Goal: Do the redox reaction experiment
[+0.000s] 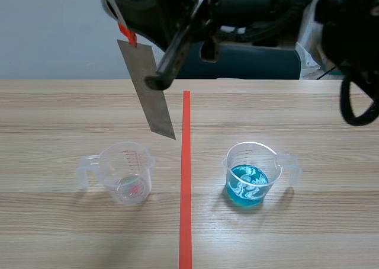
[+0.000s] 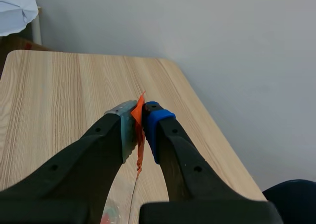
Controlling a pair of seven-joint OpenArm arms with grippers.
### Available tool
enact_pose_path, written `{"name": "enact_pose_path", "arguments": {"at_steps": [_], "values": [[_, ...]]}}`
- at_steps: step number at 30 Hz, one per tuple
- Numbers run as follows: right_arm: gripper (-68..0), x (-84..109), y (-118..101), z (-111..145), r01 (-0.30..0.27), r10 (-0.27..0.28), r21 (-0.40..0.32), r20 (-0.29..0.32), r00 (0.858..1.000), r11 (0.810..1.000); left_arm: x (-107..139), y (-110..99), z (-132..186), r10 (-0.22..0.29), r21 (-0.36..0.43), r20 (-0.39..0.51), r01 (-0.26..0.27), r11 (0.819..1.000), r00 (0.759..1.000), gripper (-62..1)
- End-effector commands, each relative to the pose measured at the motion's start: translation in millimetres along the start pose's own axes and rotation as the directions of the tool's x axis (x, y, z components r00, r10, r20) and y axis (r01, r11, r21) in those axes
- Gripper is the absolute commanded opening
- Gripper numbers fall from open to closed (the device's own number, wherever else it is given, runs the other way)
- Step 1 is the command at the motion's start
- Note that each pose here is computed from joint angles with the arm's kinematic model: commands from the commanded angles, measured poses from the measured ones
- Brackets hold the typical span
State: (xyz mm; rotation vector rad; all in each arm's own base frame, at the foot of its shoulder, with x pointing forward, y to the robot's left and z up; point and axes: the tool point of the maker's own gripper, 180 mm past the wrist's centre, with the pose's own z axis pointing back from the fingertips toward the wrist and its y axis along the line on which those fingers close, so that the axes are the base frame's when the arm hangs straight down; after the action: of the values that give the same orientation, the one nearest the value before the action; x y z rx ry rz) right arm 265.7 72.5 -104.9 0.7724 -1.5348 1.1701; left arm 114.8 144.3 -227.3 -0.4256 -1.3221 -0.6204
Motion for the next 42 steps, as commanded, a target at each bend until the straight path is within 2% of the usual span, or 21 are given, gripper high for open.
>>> {"name": "enact_pose_path", "arguments": {"at_steps": [1, 16, 22, 26, 42], "values": [[-67.1, 7.3, -4, 8, -0.011, 0.011, -0.010, 0.021, 1.000, 1.000, 5, 0, -1, 0.009, 0.008, 0.025, -0.009, 1.000, 1.000, 1.4], [-67.1, -4.8, -30, 88, -0.032, 0.029, -0.051, -0.055, 0.998, 0.998, 5, 0, -1, 0.009, 0.008, 0.025, -0.009, 1.000, 1.000, 1.4], [-67.1, -9.2, -46, 112, -0.048, 0.035, -0.131, -0.097, 0.995, 0.990, 5, 0, -1, 0.009, 0.008, 0.025, -0.009, 1.000, 1.000, 1.4], [-67.1, -13.8, -48, 119, -0.039, 0.021, -0.155, -0.114, 0.993, 0.987, 5, 0, -1, 0.009, 0.008, 0.025, -0.009, 1.000, 1.000, 1.4], [-67.1, -14.4, -46, 119, -0.033, 0.016, -0.153, -0.110, 0.994, 0.988, 5, 0, -1, 0.009, 0.008, 0.025, -0.009, 1.000, 1.000, 1.4]]}}
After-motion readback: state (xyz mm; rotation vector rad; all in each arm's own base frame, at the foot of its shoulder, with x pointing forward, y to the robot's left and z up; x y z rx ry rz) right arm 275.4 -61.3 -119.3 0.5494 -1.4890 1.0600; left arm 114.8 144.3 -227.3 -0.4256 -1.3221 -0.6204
